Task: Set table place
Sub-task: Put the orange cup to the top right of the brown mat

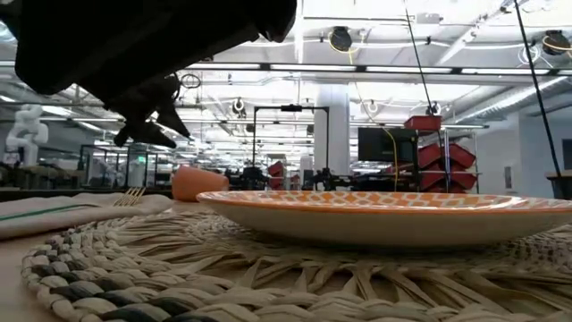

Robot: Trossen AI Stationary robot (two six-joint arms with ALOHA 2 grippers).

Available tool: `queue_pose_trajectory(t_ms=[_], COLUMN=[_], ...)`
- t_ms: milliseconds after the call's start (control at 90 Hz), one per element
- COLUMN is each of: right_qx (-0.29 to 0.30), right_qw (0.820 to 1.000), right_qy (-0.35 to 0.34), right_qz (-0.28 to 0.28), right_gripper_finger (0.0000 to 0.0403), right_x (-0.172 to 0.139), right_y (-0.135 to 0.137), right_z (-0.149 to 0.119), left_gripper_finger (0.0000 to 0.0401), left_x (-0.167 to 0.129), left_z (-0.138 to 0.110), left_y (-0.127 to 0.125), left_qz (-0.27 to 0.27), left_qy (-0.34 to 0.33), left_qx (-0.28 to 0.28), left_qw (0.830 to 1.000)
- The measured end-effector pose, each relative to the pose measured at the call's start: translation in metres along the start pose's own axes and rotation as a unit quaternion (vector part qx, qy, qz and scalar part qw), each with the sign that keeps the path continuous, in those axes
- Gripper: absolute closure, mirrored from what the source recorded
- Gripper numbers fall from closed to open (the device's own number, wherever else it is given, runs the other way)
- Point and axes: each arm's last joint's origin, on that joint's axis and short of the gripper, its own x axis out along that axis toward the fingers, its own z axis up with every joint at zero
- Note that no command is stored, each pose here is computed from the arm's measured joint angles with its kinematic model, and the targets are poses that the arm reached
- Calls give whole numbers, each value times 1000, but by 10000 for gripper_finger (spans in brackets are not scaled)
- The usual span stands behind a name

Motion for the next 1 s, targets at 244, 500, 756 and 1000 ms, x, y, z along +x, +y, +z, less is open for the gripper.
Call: queue_pose_trajectory(t_ms=[244,500,756,1000], right_qx=[4,16,27,39], right_qw=[1000,1000,1000,999], right_qy=[-1,-1,-1,-5], right_qz=[1,2,2,-6], right_gripper_finger=[255,255,255,255], right_x=[-1,-2,-2,-2], right_y=[2,3,3,3], right_z=[-1,-1,-1,-1], left_gripper_finger=[157,157,162,274], left_x=[25,45,63,81], left_z=[-4,6,9,5], left_y=[26,27,29,19], left_qz=[34,-37,-40,-72], left_qy=[66,63,87,115], left_qx=[-8,-2,8,51], left_qw=[997,997,995,989])
